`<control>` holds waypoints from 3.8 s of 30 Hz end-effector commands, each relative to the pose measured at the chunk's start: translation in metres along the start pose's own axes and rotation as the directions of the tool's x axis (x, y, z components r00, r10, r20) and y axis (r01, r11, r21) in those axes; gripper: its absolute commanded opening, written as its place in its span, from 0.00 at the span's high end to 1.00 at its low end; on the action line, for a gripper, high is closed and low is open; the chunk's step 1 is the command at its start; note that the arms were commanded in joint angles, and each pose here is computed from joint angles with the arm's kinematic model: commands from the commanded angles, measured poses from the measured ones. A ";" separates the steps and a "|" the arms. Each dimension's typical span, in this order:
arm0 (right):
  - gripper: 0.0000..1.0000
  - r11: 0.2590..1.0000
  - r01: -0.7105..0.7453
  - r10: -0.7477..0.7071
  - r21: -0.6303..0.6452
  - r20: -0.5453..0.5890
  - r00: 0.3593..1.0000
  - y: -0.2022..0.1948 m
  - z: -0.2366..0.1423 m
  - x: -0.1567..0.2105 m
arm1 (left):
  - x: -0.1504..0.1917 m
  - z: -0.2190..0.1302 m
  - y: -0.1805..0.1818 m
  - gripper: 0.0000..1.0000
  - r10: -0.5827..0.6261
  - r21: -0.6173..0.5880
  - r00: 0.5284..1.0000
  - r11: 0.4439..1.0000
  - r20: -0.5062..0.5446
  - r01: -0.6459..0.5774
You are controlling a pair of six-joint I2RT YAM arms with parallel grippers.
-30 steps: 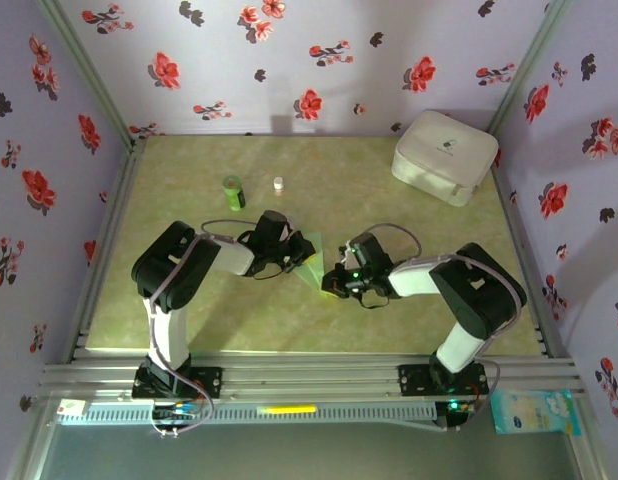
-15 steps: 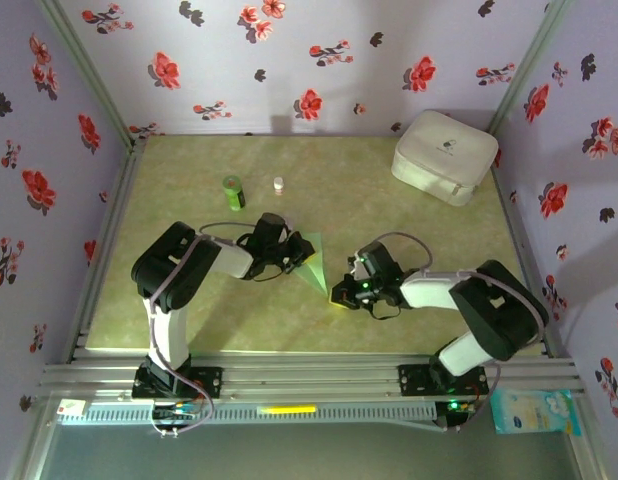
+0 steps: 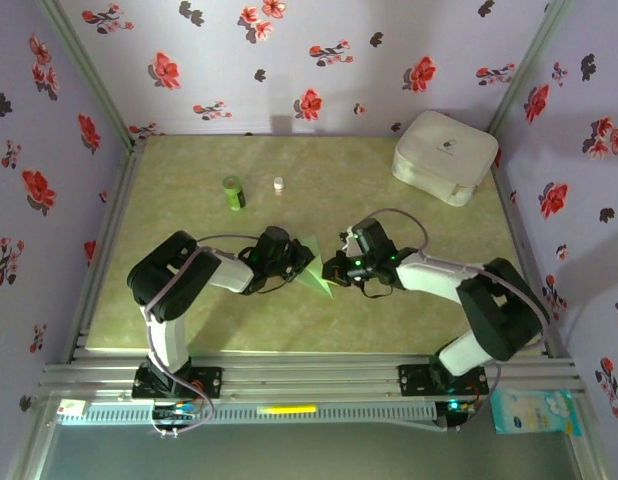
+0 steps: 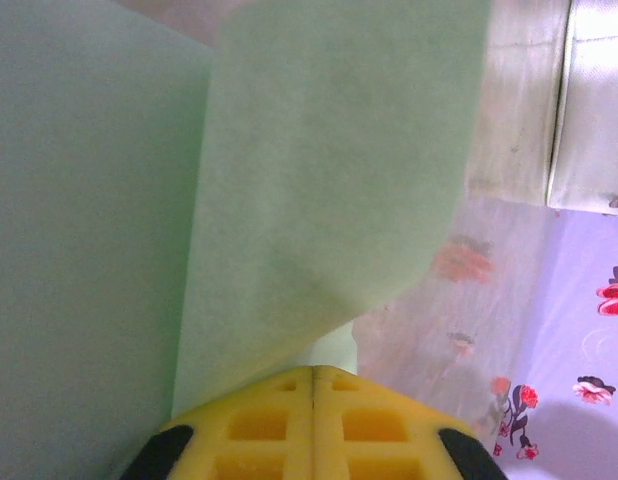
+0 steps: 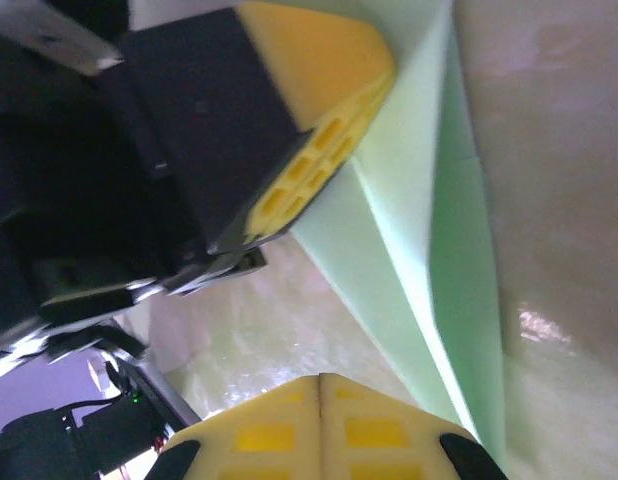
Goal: Fold a paper plane with a square sheet of paper (pick it up from the middle)
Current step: Fourth fold the wing at the center of the table.
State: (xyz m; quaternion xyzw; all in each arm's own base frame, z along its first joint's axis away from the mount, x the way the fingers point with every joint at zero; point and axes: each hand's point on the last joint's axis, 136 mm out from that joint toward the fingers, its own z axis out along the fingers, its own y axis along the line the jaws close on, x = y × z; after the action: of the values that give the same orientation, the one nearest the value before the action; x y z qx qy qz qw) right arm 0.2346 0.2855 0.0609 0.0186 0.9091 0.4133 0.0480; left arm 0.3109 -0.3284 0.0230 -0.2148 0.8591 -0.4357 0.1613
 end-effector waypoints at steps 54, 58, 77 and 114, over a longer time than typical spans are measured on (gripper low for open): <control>1.00 0.980 -0.177 0.178 0.092 -0.012 0.984 -0.067 0.038 0.015 | 0.040 -0.015 0.002 0.92 0.167 -0.076 0.957 0.979 -0.237 -0.190; 1.00 0.978 -0.180 0.183 0.104 -0.020 0.983 -0.071 0.038 0.017 | 0.037 -0.013 0.015 0.93 0.152 -0.126 0.961 0.975 -0.232 -0.185; 1.00 0.976 -0.163 0.174 0.146 -0.060 0.983 -0.083 0.036 0.032 | -0.020 -0.024 0.051 0.94 0.072 -0.291 0.990 0.951 -0.118 -0.104; 1.00 0.974 -0.163 0.174 0.156 -0.060 0.983 -0.087 0.036 0.034 | -0.049 -0.013 0.039 0.92 0.239 -0.230 0.952 0.932 -0.191 -0.280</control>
State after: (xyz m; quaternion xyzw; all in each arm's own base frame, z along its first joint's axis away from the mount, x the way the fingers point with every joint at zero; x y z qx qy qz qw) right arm 0.2429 0.2912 0.0161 0.0558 0.9008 0.4282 0.0452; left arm 0.3309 -0.2976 0.0186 -0.0829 0.9253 -0.3531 0.1106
